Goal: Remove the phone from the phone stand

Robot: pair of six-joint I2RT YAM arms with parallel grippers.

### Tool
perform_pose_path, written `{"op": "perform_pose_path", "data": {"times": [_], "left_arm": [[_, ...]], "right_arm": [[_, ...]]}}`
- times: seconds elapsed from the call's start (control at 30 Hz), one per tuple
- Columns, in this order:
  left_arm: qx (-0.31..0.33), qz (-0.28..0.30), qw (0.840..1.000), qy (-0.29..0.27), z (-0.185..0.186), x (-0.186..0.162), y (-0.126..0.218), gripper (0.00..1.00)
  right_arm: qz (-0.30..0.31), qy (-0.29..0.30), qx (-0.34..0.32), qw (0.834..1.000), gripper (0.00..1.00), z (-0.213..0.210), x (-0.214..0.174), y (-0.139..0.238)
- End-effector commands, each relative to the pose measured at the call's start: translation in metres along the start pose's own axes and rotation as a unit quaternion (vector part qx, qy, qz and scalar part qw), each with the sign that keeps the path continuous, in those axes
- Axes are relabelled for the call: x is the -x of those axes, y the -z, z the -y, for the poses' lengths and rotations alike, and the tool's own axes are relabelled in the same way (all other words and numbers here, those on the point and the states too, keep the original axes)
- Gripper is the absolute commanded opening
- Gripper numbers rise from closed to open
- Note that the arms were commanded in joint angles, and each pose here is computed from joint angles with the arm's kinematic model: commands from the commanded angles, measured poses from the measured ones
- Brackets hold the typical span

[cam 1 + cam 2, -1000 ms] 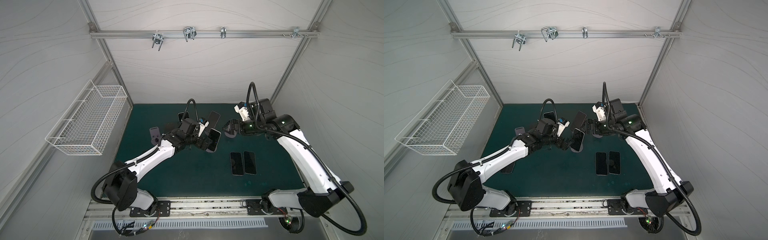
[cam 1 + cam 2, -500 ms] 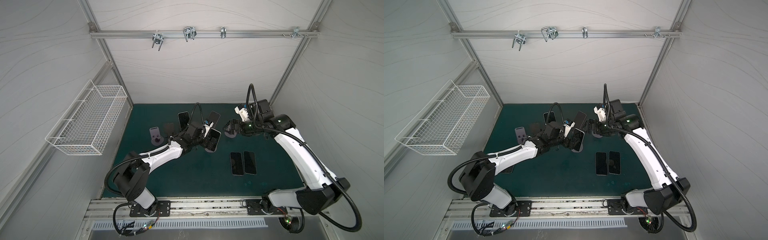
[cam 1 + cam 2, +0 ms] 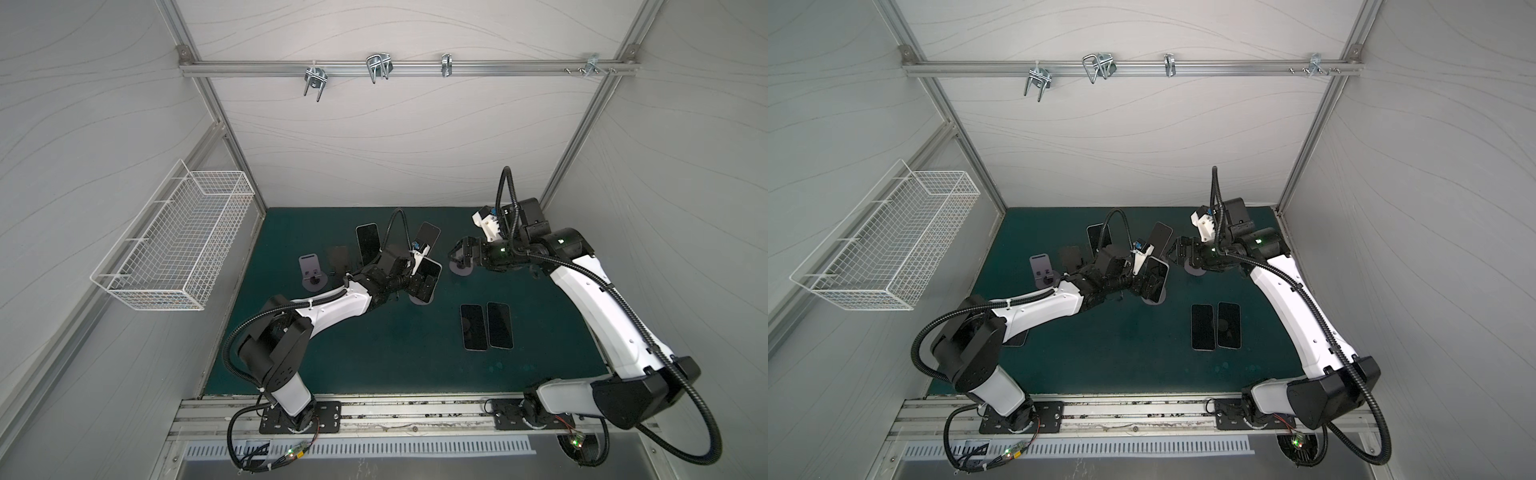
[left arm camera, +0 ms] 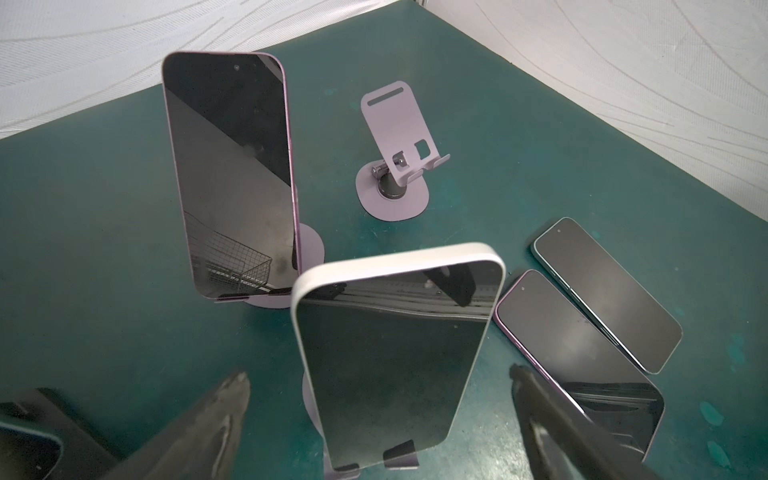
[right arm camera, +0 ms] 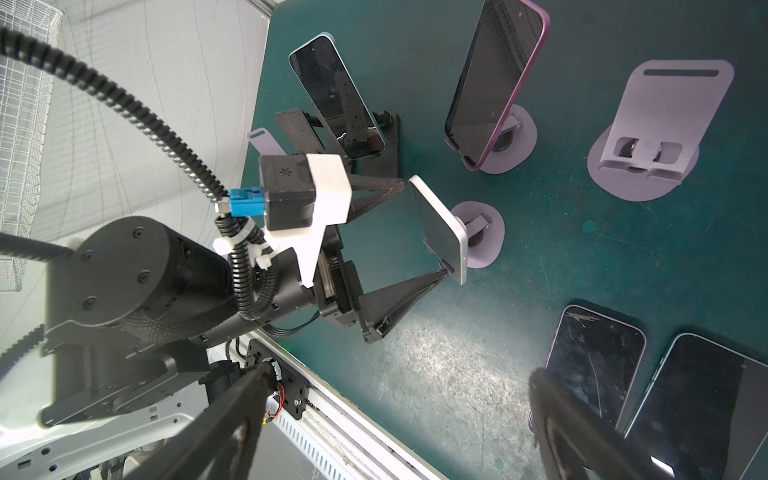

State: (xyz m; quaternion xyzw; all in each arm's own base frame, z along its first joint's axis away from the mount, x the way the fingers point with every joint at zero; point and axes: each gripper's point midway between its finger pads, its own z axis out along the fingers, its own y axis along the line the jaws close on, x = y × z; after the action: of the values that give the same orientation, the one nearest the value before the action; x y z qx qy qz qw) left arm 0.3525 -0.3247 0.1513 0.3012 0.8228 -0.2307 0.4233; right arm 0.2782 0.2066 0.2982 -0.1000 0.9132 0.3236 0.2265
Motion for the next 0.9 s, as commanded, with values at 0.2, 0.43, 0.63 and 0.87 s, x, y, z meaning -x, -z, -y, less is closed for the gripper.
{"op": "perform_pose_path", "data": {"times": [0.2,0.43,0.63,0.87], "left_arm": [[0.011,0.040,0.999,-0.021,0.012,0.017,-0.009,0.99],[0.015,0.037,0.999,-0.028,0.011,0.016,-0.017,0.99],[0.023,0.035,0.999,-0.035,0.008,0.016,-0.022,0.99],[0.033,0.031,0.998,-0.037,0.004,0.017,-0.023,0.96]], "right_arm": [[-0.017,-0.028,0.027,0.999,0.99,-0.004,-0.011,-0.004],[-0.013,-0.024,0.026,0.999,0.99,-0.004,-0.010,-0.002],[-0.012,-0.023,0.027,0.999,0.99,-0.005,-0.011,0.000],[-0.013,-0.022,0.028,0.999,0.99,-0.006,-0.010,0.000]]}}
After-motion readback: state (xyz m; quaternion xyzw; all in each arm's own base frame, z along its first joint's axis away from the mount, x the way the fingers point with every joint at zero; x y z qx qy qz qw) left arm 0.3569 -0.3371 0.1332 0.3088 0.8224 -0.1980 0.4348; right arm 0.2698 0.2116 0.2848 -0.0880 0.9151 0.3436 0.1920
